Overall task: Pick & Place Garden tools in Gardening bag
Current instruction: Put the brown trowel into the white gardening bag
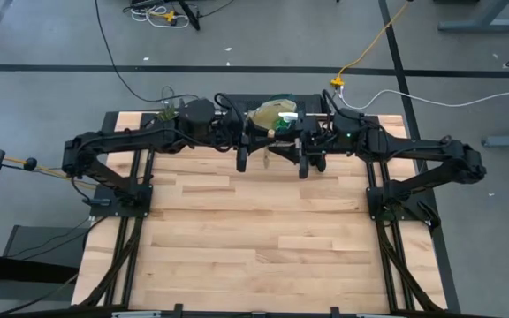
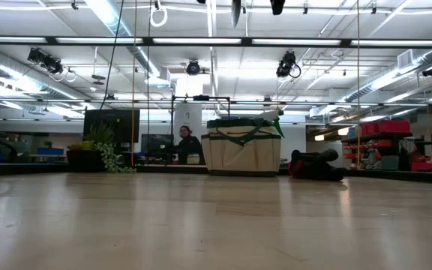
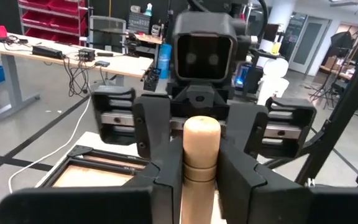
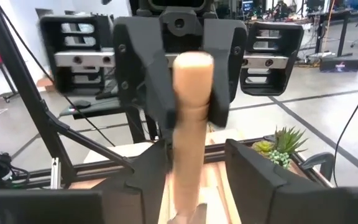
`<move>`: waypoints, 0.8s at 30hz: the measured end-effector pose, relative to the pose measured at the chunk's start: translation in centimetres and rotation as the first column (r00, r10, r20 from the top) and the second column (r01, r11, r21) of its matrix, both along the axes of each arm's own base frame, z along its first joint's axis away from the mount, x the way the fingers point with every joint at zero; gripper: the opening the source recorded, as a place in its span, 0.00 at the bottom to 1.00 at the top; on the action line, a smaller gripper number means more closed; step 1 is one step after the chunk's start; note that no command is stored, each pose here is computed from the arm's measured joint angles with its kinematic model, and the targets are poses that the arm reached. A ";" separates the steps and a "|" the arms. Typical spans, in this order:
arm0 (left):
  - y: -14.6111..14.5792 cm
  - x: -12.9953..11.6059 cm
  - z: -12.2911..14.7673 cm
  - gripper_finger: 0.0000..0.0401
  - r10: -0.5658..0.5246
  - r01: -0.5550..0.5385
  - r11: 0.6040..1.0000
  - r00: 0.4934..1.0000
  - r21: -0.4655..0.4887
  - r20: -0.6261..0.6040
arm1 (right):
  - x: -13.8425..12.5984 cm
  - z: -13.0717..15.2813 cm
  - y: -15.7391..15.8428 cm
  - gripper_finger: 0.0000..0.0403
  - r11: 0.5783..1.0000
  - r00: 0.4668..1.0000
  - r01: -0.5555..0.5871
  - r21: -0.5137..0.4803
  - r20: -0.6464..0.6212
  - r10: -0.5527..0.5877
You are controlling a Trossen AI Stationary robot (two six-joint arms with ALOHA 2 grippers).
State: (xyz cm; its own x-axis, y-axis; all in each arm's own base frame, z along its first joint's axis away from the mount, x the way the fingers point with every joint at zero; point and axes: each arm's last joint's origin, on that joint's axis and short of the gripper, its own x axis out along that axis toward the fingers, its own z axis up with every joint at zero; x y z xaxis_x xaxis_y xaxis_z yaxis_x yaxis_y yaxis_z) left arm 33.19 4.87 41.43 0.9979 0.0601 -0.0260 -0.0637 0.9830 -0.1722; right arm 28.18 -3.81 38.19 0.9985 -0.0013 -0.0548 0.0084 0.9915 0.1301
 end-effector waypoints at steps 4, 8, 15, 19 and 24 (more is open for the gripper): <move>0.0 -0.4 0.3 0.19 0.002 -0.002 1.000 1.000 0.006 0.001 | -0.6 0.4 0.1 0.45 1.000 1.000 -0.002 -0.025 0.001 0.002; -0.1 -1.2 0.9 0.19 0.004 -0.004 1.000 1.000 0.014 0.012 | -1.4 1.0 0.2 0.46 0.999 1.000 -0.001 -0.033 0.023 0.002; 0.1 -2.6 1.9 0.19 0.017 -0.018 0.999 0.999 0.030 0.030 | -2.8 1.8 0.4 0.45 0.999 1.000 0.010 -0.036 0.025 -0.009; 0.4 -3.7 2.6 0.19 0.034 -0.035 0.999 0.999 0.033 0.039 | -3.8 2.0 0.5 0.43 0.999 1.000 0.009 -0.034 0.009 -0.009; 0.8 -4.8 3.4 0.19 0.055 -0.057 0.998 0.996 0.039 0.068 | -5.0 2.4 0.7 0.40 0.999 1.000 0.010 -0.033 -0.001 -0.011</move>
